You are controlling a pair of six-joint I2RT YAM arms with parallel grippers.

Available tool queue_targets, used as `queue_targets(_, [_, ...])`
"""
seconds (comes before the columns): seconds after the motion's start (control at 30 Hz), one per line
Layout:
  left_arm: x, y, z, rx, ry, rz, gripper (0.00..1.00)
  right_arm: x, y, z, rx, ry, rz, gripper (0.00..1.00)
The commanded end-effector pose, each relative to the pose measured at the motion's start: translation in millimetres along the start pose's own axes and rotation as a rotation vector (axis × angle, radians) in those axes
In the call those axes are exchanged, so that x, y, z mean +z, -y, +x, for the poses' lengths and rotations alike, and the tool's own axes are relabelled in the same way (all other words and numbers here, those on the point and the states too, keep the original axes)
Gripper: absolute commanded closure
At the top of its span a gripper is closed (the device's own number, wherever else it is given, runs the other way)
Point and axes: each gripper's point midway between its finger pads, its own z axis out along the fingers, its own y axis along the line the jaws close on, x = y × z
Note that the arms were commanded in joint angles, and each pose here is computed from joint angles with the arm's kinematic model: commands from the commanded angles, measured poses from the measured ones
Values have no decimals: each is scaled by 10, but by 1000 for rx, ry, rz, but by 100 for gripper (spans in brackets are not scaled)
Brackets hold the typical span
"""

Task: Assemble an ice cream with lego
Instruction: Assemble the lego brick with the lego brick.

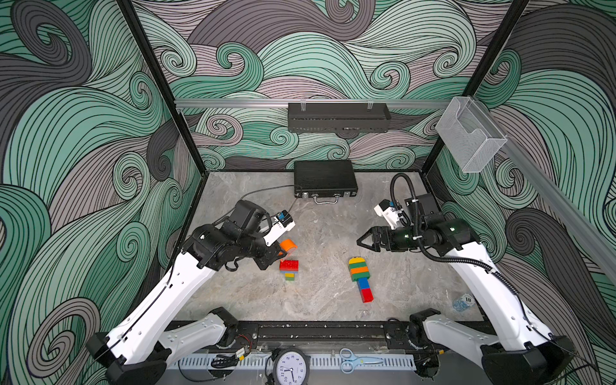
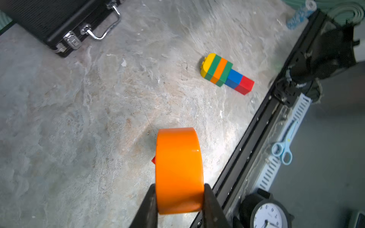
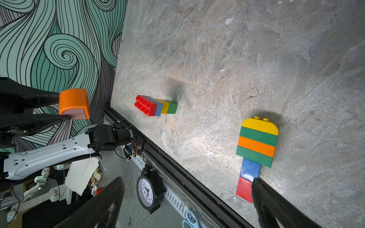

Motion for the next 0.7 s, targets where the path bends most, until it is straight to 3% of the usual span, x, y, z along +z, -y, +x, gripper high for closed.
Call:
queue_targets(0.0, [13, 166, 196, 183, -133, 121, 100, -25, -57, 17, -38, -20, -15, 1])
queue_targets(0.2, [19, 43, 191, 364, -136, 65, 100, 41, -32, 9, -33, -38, -23, 1])
queue_targets(0.43, [209, 5, 339, 469, -261, 140, 100, 44, -37, 5, -37, -40, -27, 1])
queue_targets(0.67, [296, 34, 201, 514, -231, 192, 100, 78, -56, 31, -22, -38, -56, 1])
